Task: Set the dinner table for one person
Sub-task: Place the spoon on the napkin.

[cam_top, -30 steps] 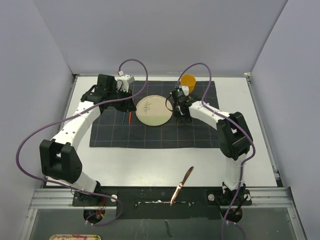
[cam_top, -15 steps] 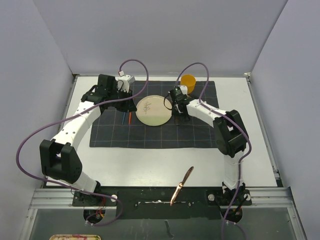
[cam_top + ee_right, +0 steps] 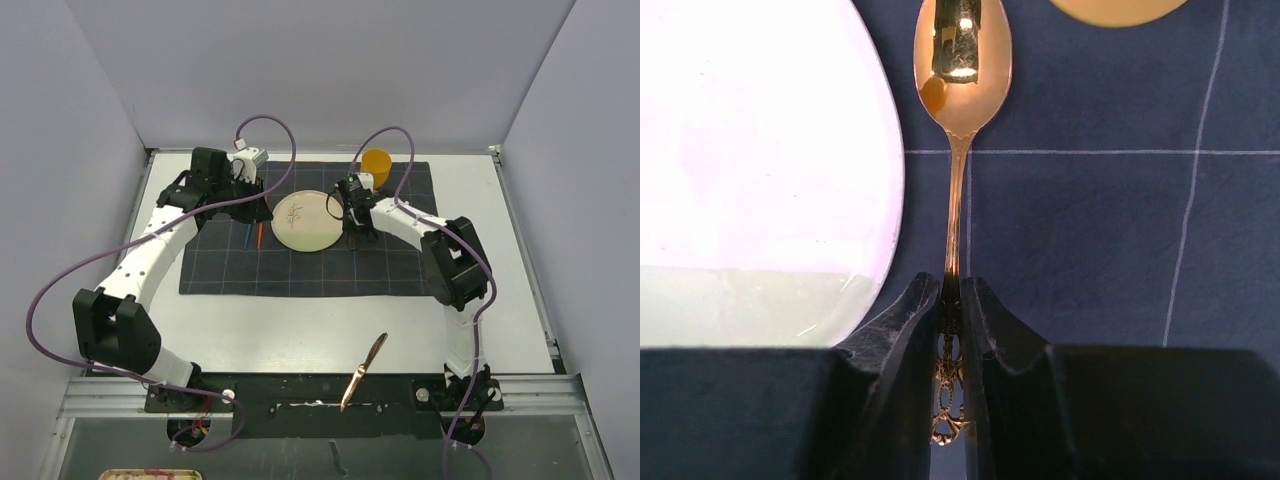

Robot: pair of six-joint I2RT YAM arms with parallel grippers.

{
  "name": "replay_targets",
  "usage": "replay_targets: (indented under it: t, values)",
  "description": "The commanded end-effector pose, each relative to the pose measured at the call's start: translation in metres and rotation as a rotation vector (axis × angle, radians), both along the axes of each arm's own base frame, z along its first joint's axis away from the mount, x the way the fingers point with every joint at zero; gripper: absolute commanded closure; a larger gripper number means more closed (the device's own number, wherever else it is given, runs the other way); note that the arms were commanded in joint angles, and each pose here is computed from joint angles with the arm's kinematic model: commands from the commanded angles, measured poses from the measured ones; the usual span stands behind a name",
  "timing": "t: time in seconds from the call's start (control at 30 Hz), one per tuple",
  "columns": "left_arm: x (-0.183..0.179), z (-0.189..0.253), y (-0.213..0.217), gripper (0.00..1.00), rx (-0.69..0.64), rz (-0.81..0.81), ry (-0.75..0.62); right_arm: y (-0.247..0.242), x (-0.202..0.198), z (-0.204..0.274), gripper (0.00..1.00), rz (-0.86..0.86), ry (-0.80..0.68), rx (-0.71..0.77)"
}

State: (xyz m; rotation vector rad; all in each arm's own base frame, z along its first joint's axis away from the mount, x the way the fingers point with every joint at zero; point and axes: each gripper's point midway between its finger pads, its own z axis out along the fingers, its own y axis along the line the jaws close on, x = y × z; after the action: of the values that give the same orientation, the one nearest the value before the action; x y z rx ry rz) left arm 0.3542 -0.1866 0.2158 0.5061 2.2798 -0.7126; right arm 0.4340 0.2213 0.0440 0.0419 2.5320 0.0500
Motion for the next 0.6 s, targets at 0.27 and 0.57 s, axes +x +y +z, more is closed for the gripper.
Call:
replay_targets:
  t: [0.27, 0.57]
  values:
    - [-0.004, 0.027, -0.002, 0.86, -0.028, -0.010, -0.074, -0.002, 0.017, -0.001, 1.00, -0.033, -0.027, 0.005]
    - [-0.002, 0.026, -0.004, 0.86, -0.032, -0.015, -0.066, -0.001, 0.021, -0.008, 1.00, -0.023, -0.015, 0.028]
